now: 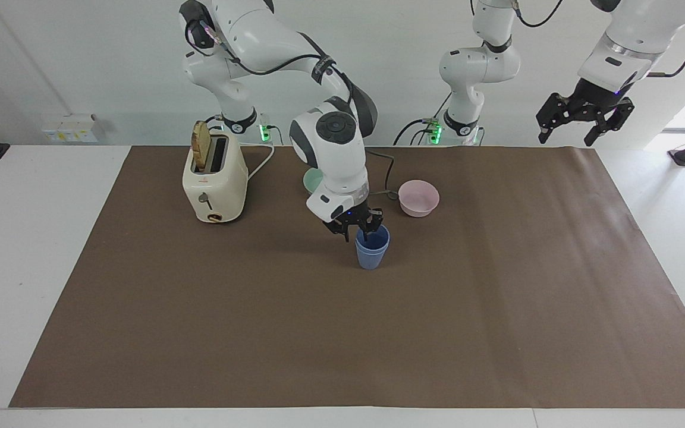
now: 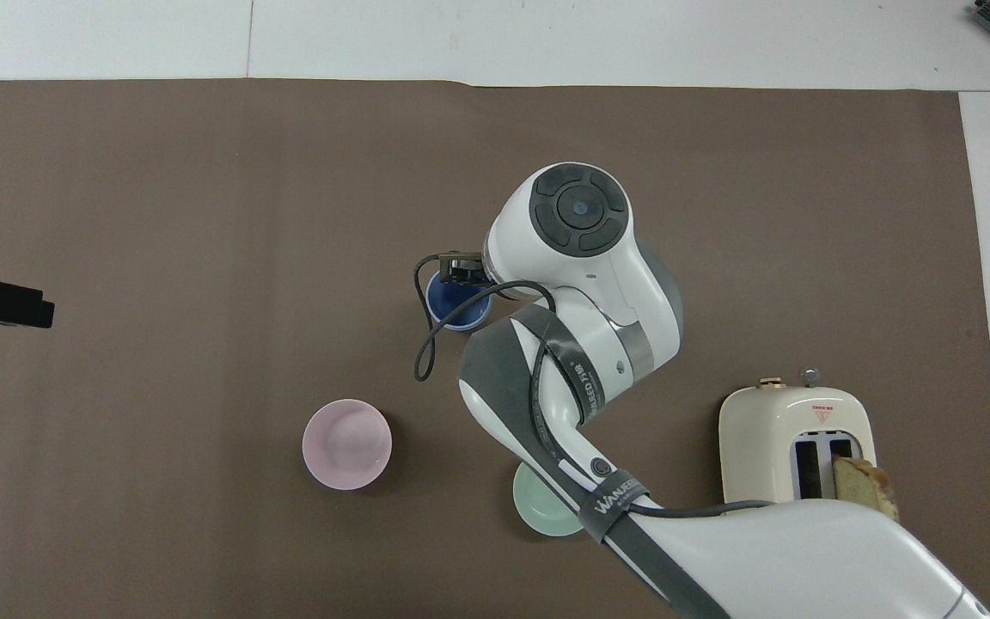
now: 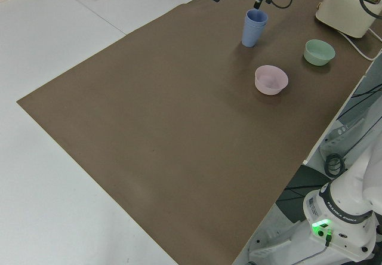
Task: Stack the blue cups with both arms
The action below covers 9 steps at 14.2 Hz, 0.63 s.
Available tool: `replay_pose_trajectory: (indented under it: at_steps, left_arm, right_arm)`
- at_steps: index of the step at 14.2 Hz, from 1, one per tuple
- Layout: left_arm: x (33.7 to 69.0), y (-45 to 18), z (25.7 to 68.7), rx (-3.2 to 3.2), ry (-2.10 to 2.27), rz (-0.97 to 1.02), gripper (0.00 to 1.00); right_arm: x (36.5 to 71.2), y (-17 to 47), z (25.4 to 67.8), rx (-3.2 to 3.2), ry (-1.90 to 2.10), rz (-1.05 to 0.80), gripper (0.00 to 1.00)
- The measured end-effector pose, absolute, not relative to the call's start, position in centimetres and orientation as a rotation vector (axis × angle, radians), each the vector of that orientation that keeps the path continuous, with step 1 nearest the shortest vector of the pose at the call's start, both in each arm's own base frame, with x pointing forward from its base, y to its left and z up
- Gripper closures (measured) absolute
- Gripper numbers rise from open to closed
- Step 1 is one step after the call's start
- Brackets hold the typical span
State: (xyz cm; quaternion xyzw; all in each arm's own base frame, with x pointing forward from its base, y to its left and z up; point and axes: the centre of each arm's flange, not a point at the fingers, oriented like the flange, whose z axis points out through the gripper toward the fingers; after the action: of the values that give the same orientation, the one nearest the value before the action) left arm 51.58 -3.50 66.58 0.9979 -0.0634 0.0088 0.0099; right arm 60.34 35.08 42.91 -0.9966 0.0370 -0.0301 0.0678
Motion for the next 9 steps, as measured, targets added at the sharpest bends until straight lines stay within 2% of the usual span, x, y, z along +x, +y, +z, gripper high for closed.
replay_pose_trajectory:
  at_steps: [5, 9]
  left_arm:
    - [51.6, -3.5, 66.6, 3.115, -0.198, 0.027, 0.00]
    - [51.6, -3.5, 66.6, 3.115, -0.198, 0.027, 0.00]
  right_arm:
    - [61.8, 27.9, 50.1, -3.029, 0.180, -0.096, 0.00]
    - [62.4, 20.6, 53.9, -3.077, 0.140, -0.108, 0.00]
